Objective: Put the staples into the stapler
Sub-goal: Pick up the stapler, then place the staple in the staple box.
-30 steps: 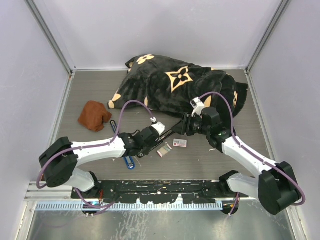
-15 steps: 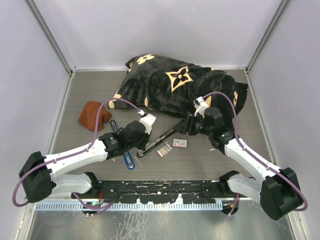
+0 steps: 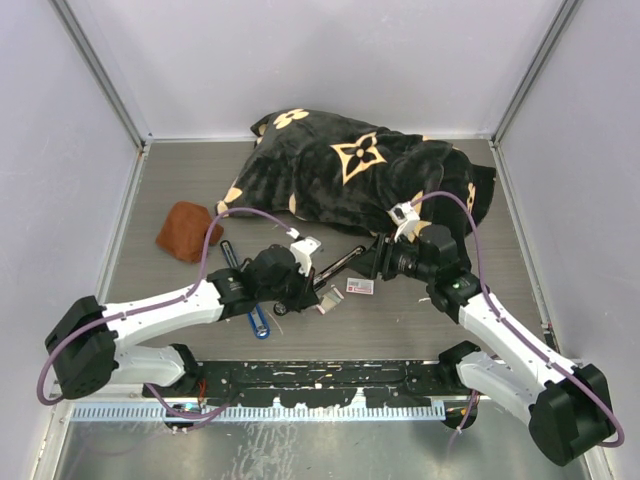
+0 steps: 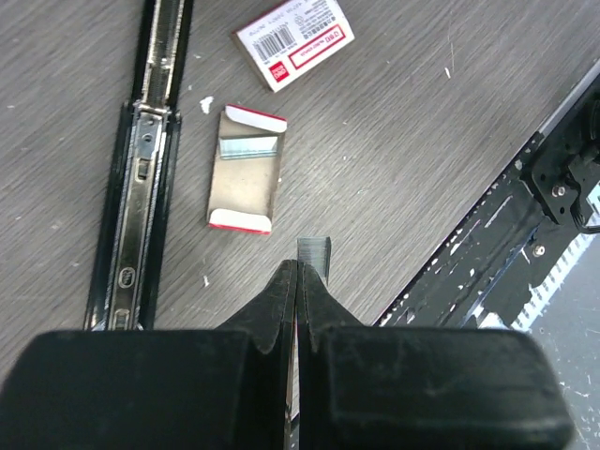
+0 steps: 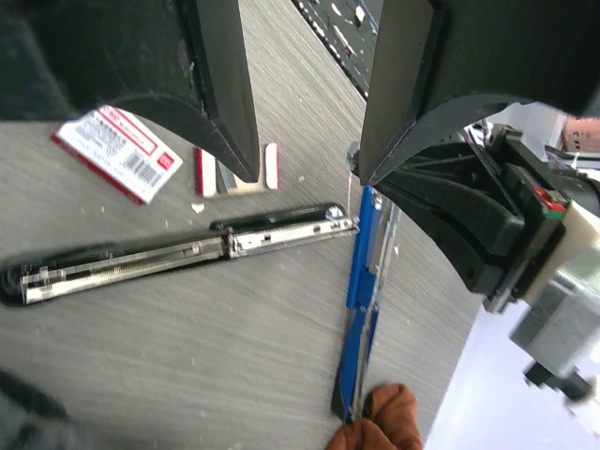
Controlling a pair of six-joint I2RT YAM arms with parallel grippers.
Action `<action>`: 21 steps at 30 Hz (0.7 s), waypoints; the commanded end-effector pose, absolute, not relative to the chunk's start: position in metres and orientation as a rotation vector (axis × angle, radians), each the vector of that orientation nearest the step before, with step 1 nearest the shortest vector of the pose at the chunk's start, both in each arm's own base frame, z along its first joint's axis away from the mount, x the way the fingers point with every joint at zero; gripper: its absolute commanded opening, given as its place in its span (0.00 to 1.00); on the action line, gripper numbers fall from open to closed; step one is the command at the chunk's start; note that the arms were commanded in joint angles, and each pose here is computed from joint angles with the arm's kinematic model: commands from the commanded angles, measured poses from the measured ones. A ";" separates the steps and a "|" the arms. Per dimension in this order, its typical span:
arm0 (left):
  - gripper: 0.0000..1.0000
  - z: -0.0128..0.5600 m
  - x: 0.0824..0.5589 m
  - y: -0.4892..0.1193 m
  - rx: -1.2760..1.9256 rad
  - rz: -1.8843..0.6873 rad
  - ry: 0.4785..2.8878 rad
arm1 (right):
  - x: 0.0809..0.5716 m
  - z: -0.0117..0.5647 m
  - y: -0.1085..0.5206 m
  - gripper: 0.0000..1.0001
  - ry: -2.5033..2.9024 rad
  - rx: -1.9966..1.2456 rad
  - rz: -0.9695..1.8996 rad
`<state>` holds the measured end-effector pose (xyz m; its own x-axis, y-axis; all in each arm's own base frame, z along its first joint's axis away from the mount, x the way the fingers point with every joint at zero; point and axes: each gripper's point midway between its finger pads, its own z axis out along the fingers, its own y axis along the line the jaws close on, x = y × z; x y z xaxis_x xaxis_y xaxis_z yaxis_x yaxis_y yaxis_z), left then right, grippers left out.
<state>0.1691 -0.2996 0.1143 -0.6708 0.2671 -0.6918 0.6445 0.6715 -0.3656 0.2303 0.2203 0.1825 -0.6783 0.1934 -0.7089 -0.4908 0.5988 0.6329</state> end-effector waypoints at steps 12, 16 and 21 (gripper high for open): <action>0.00 0.093 0.199 -0.335 0.684 -0.812 2.234 | 0.224 0.147 0.215 0.53 2.071 -0.179 1.114; 0.00 0.090 0.207 -0.336 0.686 -0.774 2.225 | 0.226 0.138 0.216 0.53 2.092 -0.188 1.108; 0.05 0.096 0.209 -0.333 0.686 -0.761 2.204 | 0.224 0.129 0.220 0.53 2.117 -0.239 1.106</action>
<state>0.1868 -0.3169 0.0597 -0.6939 0.3145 -0.6478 0.6261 0.7078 -0.3271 0.2171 0.2143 0.1198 -0.7641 0.1772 -0.6202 -0.3955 0.6310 0.6674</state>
